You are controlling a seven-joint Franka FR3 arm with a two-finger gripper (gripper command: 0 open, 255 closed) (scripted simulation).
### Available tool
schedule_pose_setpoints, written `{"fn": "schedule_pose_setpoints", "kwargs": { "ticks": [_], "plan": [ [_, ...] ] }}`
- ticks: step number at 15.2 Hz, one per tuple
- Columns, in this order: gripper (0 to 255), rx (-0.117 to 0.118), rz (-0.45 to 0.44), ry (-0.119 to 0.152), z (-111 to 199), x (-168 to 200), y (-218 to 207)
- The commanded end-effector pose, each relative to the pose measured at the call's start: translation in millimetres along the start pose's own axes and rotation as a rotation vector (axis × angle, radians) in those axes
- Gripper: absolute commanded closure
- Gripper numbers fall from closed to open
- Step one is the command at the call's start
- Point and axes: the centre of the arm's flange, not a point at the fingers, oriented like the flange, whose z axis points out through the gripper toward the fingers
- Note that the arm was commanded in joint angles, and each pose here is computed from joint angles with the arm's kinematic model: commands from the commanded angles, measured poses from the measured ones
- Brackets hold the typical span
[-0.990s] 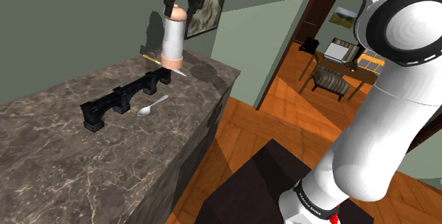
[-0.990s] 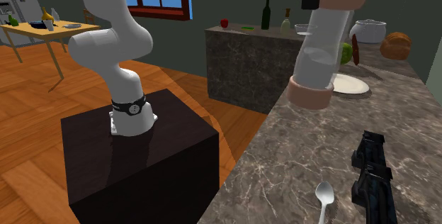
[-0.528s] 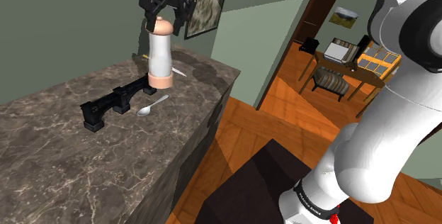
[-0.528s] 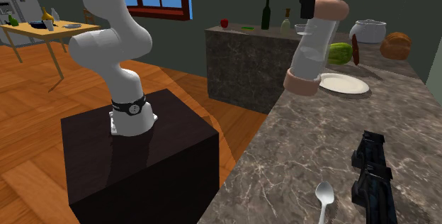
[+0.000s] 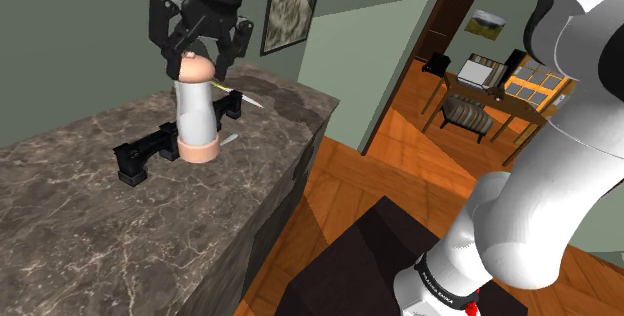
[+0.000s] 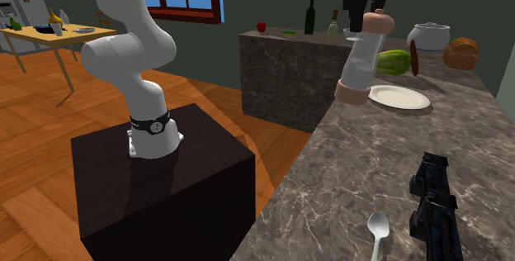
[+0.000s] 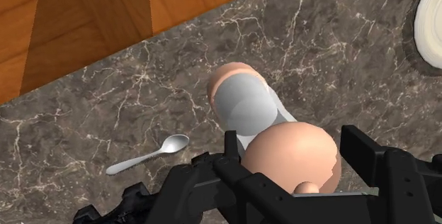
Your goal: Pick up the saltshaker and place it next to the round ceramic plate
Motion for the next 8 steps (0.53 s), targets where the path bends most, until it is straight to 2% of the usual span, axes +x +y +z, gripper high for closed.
{"fn": "schedule_pose_setpoints", "kwargs": {
  "ticks": [1,8],
  "plan": [
    [255,0.000,0.001,0.001,9.5,-11.9,-25.8],
    [255,0.000,0.001,0.001,45.4,-53.1,-100.4]
  ]
}}
